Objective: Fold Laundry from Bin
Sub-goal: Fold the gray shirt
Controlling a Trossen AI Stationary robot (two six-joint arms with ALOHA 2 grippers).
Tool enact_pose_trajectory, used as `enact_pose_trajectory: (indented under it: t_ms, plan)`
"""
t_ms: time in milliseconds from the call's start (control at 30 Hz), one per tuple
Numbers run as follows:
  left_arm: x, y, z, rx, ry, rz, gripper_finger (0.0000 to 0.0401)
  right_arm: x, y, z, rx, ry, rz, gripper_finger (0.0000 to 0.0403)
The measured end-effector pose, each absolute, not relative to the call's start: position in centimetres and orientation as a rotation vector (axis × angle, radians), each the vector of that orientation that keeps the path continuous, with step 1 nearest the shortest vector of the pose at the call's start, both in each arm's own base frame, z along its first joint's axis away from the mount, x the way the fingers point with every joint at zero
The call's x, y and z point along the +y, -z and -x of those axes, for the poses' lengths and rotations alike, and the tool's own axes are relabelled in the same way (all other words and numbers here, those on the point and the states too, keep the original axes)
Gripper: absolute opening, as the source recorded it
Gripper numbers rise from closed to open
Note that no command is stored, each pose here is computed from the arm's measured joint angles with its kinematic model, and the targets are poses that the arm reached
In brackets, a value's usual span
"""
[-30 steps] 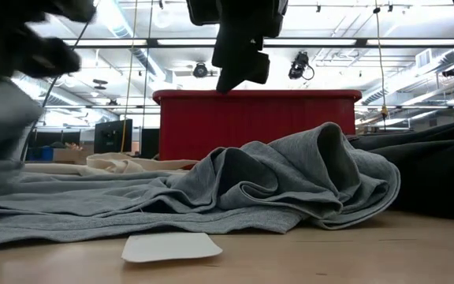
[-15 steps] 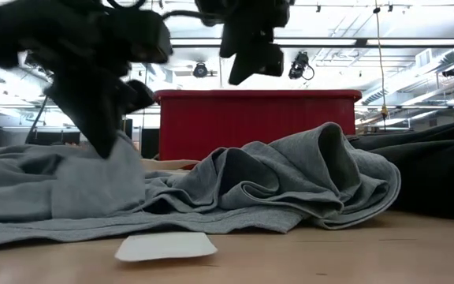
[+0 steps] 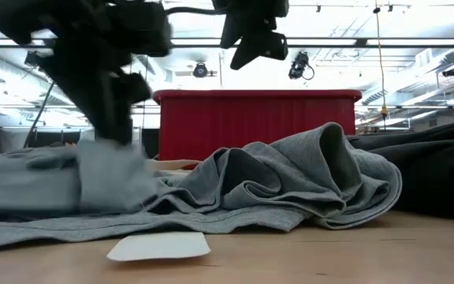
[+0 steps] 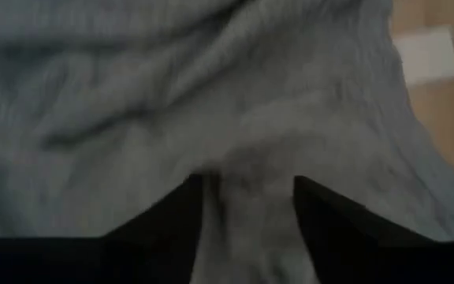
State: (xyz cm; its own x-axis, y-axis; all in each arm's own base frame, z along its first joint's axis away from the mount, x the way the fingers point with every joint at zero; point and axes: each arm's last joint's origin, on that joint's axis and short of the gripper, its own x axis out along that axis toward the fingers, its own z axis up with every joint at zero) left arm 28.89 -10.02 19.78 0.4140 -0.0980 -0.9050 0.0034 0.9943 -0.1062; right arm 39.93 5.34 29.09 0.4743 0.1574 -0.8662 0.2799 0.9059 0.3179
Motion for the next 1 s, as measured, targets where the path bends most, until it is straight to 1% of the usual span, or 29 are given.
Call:
enact_pose_trajectory:
  t_ms: [67,133,233,333,467,567,733,867,1000]
  plan:
    - [-9.6,-20.7,-27.5,1.218,0.054,0.113,0.0234,5.2,-29.1,-40.0,1.084,0.082,-0.457,0.0185]
    - [-9.2,-21.3,-25.6,1.328,0.030,0.102,0.0256,5.1,-29.1,-40.0,1.083,0.083,-0.454,0.0185]
    - [-9.3,-22.0,-23.0,1.471,0.034,0.016,0.0267,5.2,-29.1,-40.0,1.083,0.078,-0.451,0.0185]
    - [-10.3,-22.5,-21.1,1.530,0.078,-0.126,0.0268,5.2,-29.1,-40.0,1.076,0.074,-0.451,0.0185]
    - [-11.6,-21.1,-19.2,1.555,0.154,-0.246,0.0257,5.2,-29.2,-40.1,1.070,0.077,-0.458,0.0185]
    - [-12.6,-19.7,-17.9,1.569,0.186,-0.293,0.0244,5.5,-29.2,-40.0,1.068,0.079,-0.456,0.0185]
    - [-15.1,-19.2,-16.9,1.411,0.252,-0.407,0.0207,5.9,-29.2,-40.0,1.068,0.079,-0.446,0.0185]
    - [-16.3,-19.3,-16.1,1.279,0.206,-0.556,0.0176,6.0,-29.2,-40.0,1.068,0.087,-0.460,0.0185]
    - [-16.5,-18.2,-15.0,1.289,0.241,-0.582,0.0158,6.0,-29.2,-40.0,1.068,0.089,-0.461,0.0185]
